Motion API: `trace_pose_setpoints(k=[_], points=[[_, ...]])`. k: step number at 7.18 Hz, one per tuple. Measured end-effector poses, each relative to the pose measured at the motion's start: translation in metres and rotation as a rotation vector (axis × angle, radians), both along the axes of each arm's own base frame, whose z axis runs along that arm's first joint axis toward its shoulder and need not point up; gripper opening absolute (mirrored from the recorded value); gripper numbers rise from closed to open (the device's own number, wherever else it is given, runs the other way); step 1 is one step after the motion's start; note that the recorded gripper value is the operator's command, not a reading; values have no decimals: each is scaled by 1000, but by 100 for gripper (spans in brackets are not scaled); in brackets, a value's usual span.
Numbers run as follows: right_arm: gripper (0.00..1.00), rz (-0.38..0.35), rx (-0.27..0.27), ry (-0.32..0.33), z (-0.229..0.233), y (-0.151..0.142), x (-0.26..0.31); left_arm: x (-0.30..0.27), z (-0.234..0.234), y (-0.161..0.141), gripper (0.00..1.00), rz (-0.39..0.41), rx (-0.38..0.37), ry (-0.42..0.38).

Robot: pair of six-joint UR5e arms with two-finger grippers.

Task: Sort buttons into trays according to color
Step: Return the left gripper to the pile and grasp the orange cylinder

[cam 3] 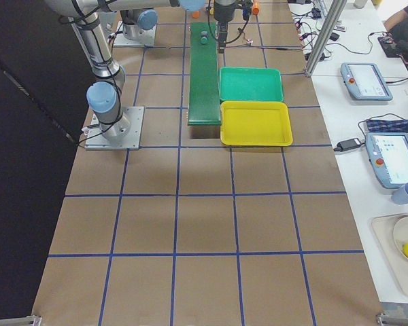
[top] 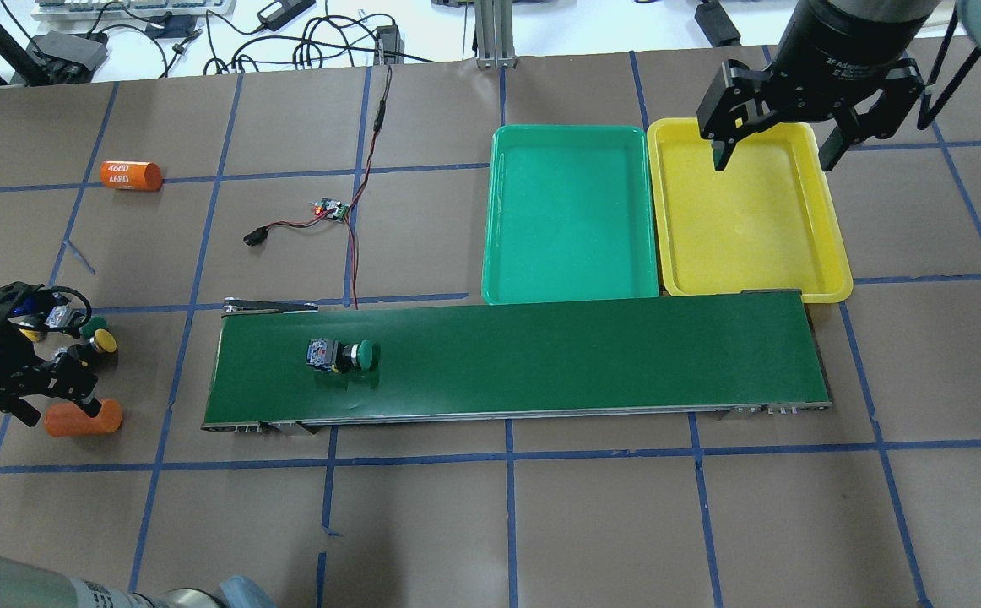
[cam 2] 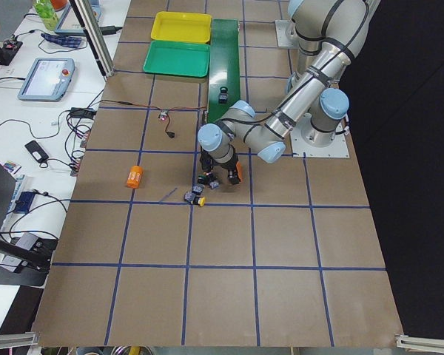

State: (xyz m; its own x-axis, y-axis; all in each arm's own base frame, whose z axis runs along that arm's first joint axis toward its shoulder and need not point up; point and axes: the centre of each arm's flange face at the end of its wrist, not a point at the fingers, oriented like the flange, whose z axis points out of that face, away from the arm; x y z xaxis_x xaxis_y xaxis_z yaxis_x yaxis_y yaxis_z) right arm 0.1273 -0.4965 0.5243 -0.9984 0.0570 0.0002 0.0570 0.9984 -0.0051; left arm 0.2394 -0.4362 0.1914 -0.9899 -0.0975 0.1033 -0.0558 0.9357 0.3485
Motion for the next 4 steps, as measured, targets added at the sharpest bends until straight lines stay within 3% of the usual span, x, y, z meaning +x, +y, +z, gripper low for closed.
trace_pose_setpoints(k=[4], points=[[100, -1, 0, -1, 0, 0, -1, -1, -4, -2, 100, 7, -15, 20]])
